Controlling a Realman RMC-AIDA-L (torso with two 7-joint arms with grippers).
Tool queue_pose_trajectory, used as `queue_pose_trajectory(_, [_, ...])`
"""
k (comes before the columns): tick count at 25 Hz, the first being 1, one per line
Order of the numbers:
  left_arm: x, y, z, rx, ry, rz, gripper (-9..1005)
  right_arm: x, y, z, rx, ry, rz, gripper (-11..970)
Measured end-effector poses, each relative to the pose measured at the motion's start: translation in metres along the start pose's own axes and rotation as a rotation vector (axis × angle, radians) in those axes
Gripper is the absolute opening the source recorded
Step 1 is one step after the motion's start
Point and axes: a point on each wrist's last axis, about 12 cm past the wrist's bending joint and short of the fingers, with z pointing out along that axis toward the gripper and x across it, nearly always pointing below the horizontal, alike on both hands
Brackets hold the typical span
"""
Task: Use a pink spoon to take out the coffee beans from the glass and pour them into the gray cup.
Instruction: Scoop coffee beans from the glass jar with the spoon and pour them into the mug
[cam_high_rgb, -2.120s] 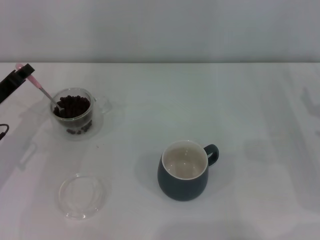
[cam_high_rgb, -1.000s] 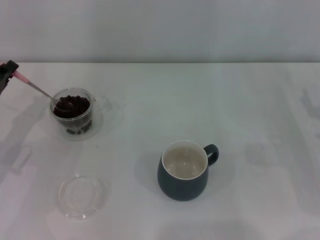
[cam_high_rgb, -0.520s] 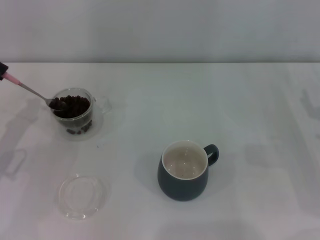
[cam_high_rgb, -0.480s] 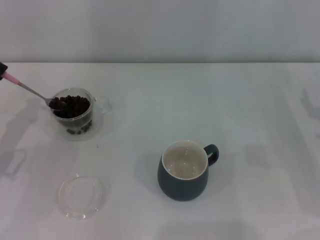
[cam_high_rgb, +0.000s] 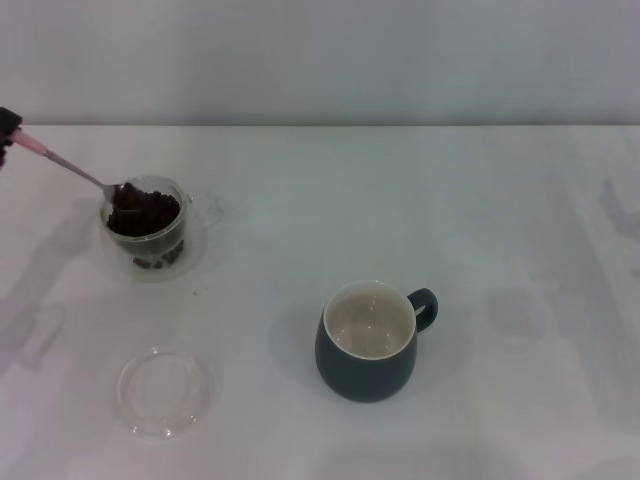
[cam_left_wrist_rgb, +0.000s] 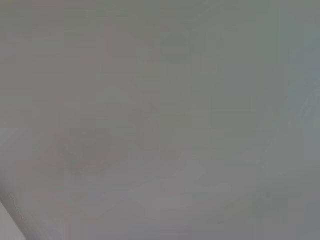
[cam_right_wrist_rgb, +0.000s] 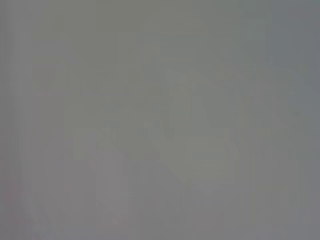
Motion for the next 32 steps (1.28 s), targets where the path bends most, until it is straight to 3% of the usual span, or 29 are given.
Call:
queue_pose_trajectory(15, [0.046,-0.014,0.008,0.131,0.153,-0.122,135,-0.002,0.004,-0.001,-0.041,-0.019,-0.015,874])
queue_pose_trajectory(24, [0.071,-0.036,0.041,0.195,0.337,-0.065,135,-0.001,0.005,-0.006,-0.060,-0.025,-0.018,874])
queue_pose_trajectory(32, [0.091,-0.056,0.071,0.243,0.488,0.057,135,0.001,0.007,-0.013,-0.076,-0.029,-0.012,874])
